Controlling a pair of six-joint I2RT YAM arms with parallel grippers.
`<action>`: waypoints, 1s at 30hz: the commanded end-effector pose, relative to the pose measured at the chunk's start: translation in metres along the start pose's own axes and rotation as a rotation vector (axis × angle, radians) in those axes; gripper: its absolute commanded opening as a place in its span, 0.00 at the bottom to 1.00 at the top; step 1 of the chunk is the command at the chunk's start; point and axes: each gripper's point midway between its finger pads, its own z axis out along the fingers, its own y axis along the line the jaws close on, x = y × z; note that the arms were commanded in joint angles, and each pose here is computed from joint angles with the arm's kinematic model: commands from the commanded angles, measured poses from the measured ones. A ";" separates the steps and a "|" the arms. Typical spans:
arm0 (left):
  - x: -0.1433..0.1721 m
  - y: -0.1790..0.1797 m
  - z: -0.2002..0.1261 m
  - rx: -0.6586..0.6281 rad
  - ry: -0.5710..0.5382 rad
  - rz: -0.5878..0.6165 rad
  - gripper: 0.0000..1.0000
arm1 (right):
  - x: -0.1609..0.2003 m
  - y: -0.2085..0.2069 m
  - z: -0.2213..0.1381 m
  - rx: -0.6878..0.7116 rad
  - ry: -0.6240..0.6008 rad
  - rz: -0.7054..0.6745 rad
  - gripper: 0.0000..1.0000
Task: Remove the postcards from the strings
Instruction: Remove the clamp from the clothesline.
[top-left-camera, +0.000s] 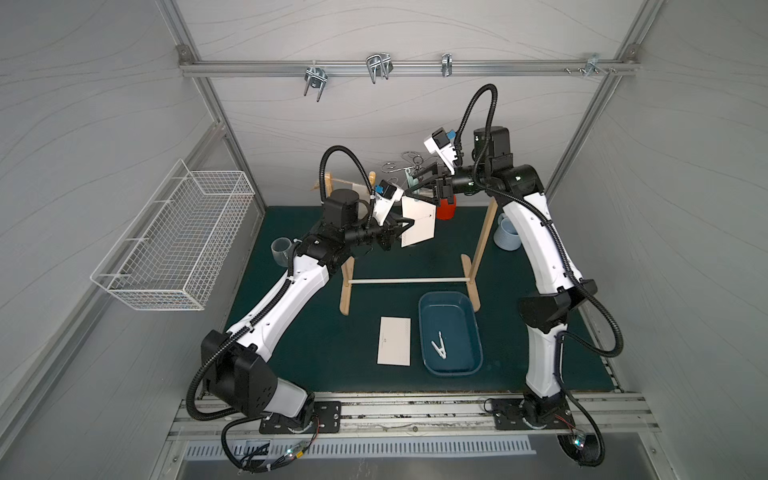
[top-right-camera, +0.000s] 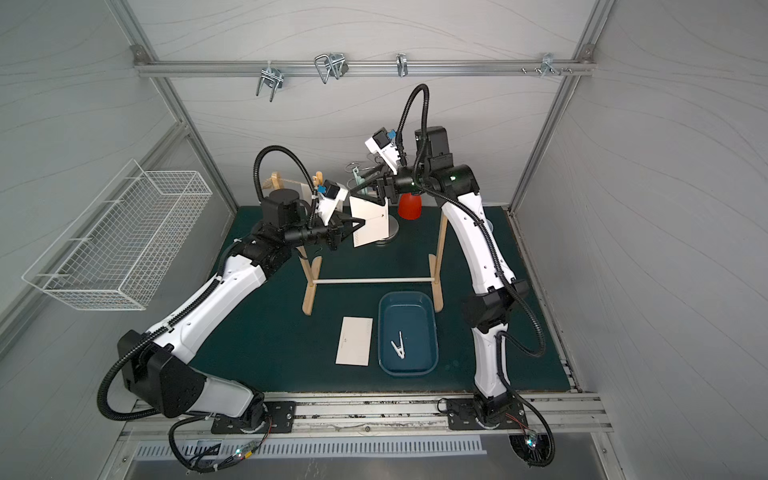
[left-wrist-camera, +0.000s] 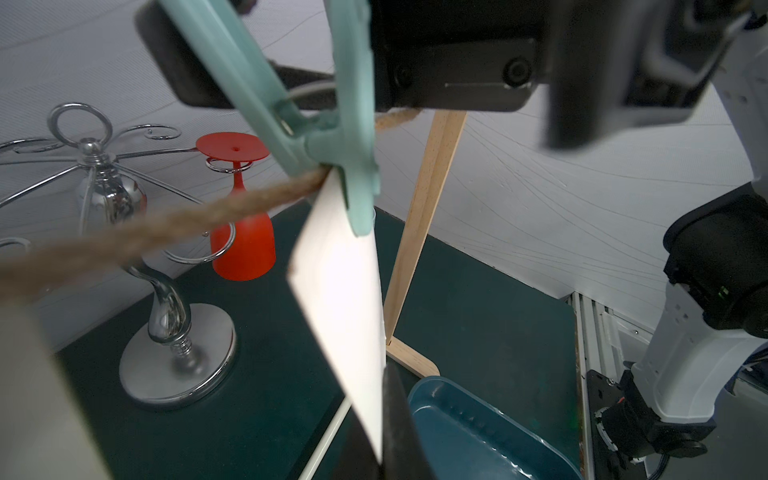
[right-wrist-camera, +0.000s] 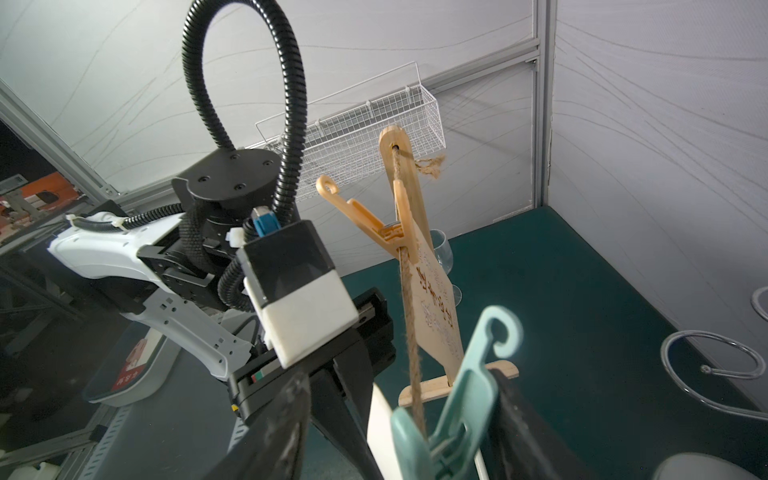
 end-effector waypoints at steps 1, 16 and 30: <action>-0.021 -0.010 -0.008 0.043 -0.046 0.031 0.03 | 0.002 0.010 -0.002 -0.070 -0.003 0.019 0.62; -0.020 -0.014 -0.009 0.085 -0.040 0.006 0.02 | -0.003 0.016 -0.009 -0.131 -0.028 0.039 0.53; -0.019 -0.013 -0.009 0.086 -0.033 0.006 0.01 | -0.006 0.016 -0.014 -0.152 -0.042 0.045 0.53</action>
